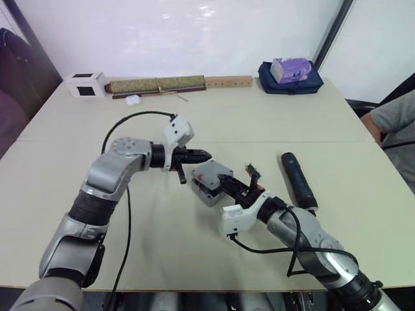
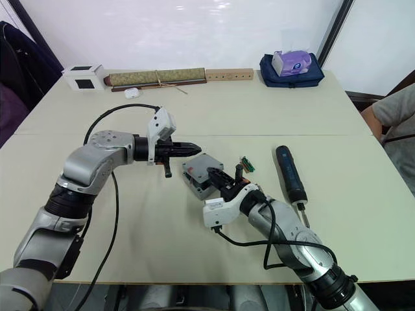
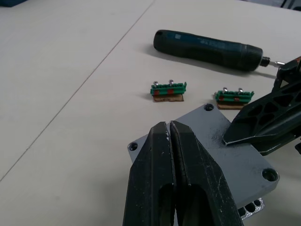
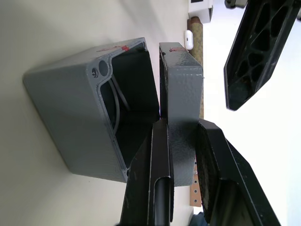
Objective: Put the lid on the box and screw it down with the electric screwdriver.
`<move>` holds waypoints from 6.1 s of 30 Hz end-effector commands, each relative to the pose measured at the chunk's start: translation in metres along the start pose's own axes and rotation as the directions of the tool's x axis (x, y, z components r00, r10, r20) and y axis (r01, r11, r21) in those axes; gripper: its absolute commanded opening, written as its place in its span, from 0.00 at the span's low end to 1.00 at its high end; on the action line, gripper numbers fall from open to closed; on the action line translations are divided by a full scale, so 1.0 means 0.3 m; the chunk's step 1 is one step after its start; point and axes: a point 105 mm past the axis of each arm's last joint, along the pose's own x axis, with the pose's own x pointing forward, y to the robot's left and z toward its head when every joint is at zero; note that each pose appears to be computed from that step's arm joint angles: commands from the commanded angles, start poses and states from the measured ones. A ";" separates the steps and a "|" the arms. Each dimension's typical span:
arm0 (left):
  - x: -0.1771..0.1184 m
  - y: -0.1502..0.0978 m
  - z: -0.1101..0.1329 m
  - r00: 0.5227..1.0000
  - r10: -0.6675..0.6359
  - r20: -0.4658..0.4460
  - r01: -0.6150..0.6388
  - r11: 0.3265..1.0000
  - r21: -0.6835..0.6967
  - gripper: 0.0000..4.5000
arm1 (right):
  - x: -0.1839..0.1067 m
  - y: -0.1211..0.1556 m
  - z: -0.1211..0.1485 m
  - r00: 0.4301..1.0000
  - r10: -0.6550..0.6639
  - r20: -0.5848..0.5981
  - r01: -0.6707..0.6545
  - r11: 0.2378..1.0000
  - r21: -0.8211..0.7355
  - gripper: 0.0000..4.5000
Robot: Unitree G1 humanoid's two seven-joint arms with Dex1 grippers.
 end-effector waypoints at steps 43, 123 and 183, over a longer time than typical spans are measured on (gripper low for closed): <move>0.013 -0.116 -0.301 0.943 -0.170 -0.286 0.213 0.969 0.126 0.00 | -0.088 0.000 0.014 0.999 0.026 0.026 -0.029 0.992 0.125 0.54; -0.044 -0.098 -0.286 0.983 -0.068 -0.169 0.032 0.977 -0.211 0.00 | -0.043 0.094 -0.081 0.964 0.259 0.053 -0.220 0.673 0.706 0.01; -0.141 -0.211 -0.081 0.963 -0.224 -0.151 0.231 0.972 0.030 0.00 | -0.284 0.133 -0.248 0.939 0.227 -0.259 0.226 0.161 0.961 0.01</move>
